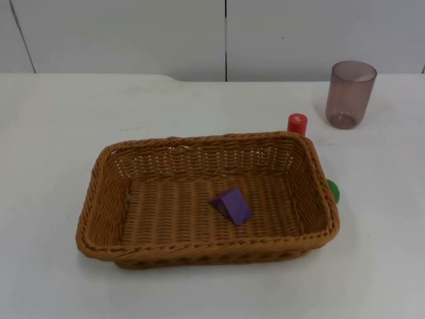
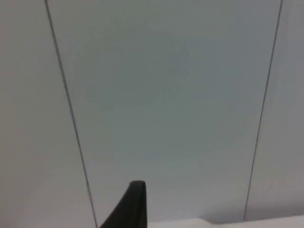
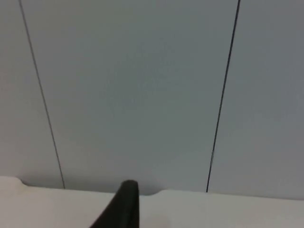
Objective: Pick up the basket with the left hand and place the triangular block into the basket with the right hand.
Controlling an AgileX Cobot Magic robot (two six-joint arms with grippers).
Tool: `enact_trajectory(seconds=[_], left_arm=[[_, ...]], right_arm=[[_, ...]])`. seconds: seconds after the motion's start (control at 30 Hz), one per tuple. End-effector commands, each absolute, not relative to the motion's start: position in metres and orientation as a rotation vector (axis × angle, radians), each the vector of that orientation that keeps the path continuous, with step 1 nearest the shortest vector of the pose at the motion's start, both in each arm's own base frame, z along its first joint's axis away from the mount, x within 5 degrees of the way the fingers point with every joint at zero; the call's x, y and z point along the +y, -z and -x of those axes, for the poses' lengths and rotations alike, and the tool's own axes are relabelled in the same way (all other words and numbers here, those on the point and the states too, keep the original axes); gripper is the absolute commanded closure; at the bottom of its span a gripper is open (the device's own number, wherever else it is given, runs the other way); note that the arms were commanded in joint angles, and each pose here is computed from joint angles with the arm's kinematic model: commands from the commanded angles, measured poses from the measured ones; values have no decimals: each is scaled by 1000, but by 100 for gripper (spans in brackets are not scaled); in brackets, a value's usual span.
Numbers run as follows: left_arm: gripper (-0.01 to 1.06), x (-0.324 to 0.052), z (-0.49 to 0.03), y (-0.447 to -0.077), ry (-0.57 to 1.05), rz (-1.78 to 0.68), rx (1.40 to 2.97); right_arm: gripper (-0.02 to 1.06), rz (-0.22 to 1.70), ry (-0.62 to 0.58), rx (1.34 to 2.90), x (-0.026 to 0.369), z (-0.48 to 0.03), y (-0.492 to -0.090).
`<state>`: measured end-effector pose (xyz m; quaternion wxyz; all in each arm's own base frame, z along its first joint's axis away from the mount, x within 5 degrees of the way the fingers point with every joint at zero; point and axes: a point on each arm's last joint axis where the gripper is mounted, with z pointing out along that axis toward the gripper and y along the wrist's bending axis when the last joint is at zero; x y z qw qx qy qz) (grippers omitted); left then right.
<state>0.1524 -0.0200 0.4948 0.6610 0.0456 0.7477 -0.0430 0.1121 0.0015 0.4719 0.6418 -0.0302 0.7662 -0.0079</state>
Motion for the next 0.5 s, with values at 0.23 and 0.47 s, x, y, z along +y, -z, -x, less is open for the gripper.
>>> enact_trajectory(seconds=[0.23,0.47], left_arm=[[0,-3,-55,-507,46,-98,1542],[0,8,28,-508,37,-78,1348]], right_arm=[[0,70,80,1563,4,0,-467],[0,63,83,1418,7,61,-459]])
